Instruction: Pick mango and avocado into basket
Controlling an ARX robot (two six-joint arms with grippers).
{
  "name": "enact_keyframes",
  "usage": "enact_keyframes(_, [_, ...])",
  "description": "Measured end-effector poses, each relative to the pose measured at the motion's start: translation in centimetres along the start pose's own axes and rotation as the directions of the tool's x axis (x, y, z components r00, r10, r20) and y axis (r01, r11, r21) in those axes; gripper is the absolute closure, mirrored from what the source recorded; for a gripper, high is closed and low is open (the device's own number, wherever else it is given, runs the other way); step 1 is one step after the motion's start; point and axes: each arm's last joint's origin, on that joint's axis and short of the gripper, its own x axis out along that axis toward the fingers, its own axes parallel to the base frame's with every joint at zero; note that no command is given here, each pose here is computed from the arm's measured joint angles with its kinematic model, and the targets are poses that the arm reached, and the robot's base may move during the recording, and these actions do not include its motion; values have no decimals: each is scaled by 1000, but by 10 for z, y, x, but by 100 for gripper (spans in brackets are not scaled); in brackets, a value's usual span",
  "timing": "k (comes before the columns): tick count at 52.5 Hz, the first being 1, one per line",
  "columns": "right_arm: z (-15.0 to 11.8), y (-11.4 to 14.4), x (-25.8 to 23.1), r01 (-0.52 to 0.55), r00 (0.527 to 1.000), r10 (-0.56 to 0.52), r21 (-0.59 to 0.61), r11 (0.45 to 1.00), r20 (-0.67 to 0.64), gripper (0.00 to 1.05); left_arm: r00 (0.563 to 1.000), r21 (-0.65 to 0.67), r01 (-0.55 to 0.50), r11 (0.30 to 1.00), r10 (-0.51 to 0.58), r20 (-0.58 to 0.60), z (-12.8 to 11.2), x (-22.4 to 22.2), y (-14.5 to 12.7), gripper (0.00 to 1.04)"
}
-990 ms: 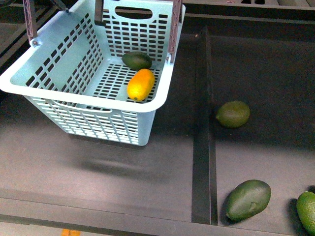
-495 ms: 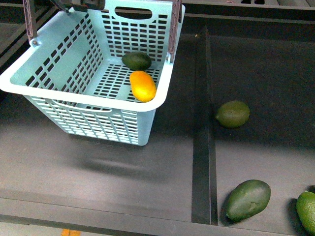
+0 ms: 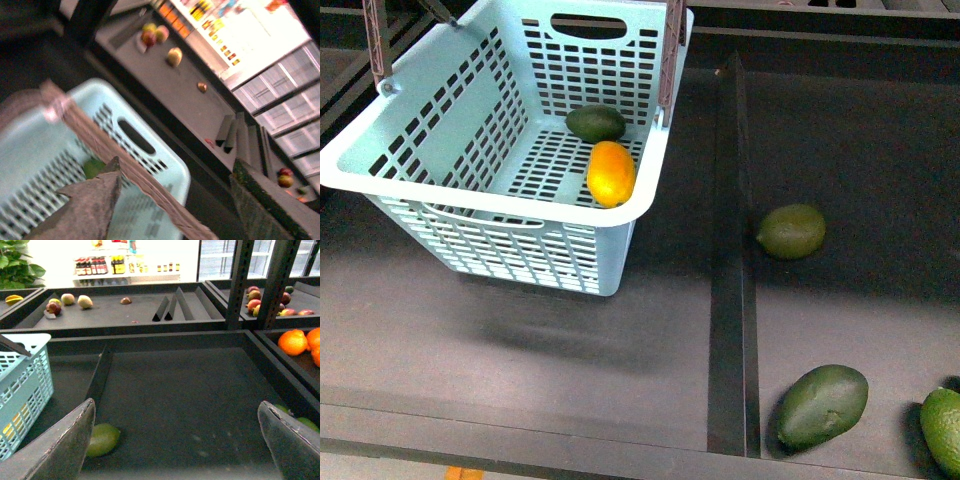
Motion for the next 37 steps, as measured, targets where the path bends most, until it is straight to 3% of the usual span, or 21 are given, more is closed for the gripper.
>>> enact_keyframes(5, [0, 0, 0, 0, 1000, 0, 0, 1000, 0, 9, 988, 359, 20, 933, -75, 138, 9, -36, 28, 62])
enact_keyframes(11, [0, 0, 0, -1, 1000, 1, 0, 1000, 0, 9, 987, 500, -12, 866, -70, 145, 5, -64, 53, 82])
enact_keyframes(15, [0, 0, 0, -1, 1000, 1, 0, 1000, 0, 9, 991, 559, -10, 829, -64, 113, -6, -85, 73, 101])
enact_keyframes(37, [0, 0, 0, -1, 1000, 1, 0, 1000, 0, 9, 992, 586, 0, 810, -75, 104, -18, -163, 123, 102])
